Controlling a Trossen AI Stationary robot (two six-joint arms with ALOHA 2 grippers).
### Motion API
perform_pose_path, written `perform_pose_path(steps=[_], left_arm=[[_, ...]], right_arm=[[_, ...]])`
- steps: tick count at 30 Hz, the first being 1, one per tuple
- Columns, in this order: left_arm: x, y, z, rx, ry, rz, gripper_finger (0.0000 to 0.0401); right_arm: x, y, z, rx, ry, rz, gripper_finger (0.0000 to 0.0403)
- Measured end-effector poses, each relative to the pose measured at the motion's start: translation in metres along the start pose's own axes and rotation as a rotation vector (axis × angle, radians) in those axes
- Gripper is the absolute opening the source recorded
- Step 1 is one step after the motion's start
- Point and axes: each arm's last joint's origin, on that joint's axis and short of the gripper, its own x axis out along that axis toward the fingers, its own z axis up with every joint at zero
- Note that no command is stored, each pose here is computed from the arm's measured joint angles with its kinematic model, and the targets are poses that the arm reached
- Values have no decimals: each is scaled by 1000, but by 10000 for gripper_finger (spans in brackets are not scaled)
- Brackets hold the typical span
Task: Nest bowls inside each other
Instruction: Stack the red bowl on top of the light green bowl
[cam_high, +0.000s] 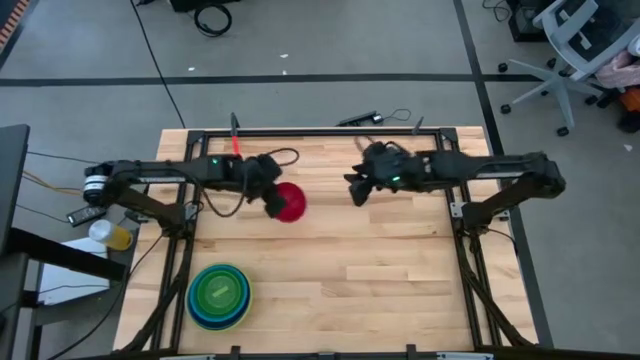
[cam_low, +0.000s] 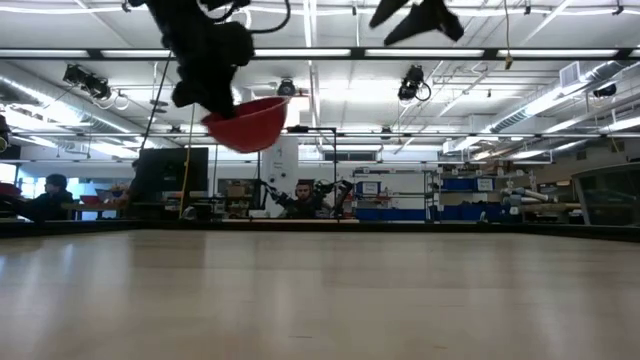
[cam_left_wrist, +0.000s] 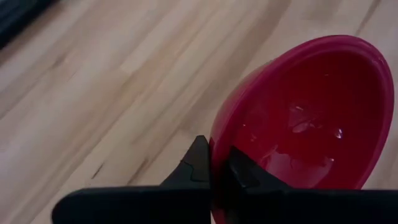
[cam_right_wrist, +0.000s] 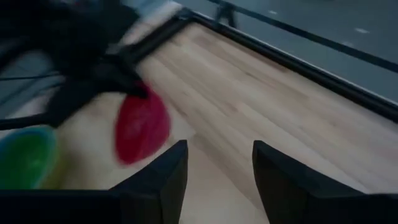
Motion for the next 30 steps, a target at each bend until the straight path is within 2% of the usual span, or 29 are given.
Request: perform_pose_path(steps=[2, 4, 7, 11, 14, 20, 25, 30], left_arm=[[-9, 7, -7, 37, 79, -36, 6], [-22, 10, -13, 67, 150, -137, 6], [-41, 13, -29, 97, 288, -274, 6], [-61, 6, -53, 138, 466, -370, 6], [-71, -5, -71, 192, 578, -388, 6], [-73, -34, -107, 269, 665, -422, 6], [-63, -45, -140, 242, 731, -400, 6], [-57, -52, -162, 183, 730, -376, 8]], right_arm=[[-15, -6, 7, -1, -18, 41, 184], [-28, -14, 12, 5, -45, 49, 183], [-40, -25, 16, 9, -60, 34, 181], [-46, -35, 14, 5, -26, -11, 180], [-46, -38, 11, 15, 0, -54, 180], [-41, -35, 1, 25, 41, -58, 180], [-37, -31, -4, 26, 53, -53, 180], [-35, -31, -5, 32, 53, -52, 180]])
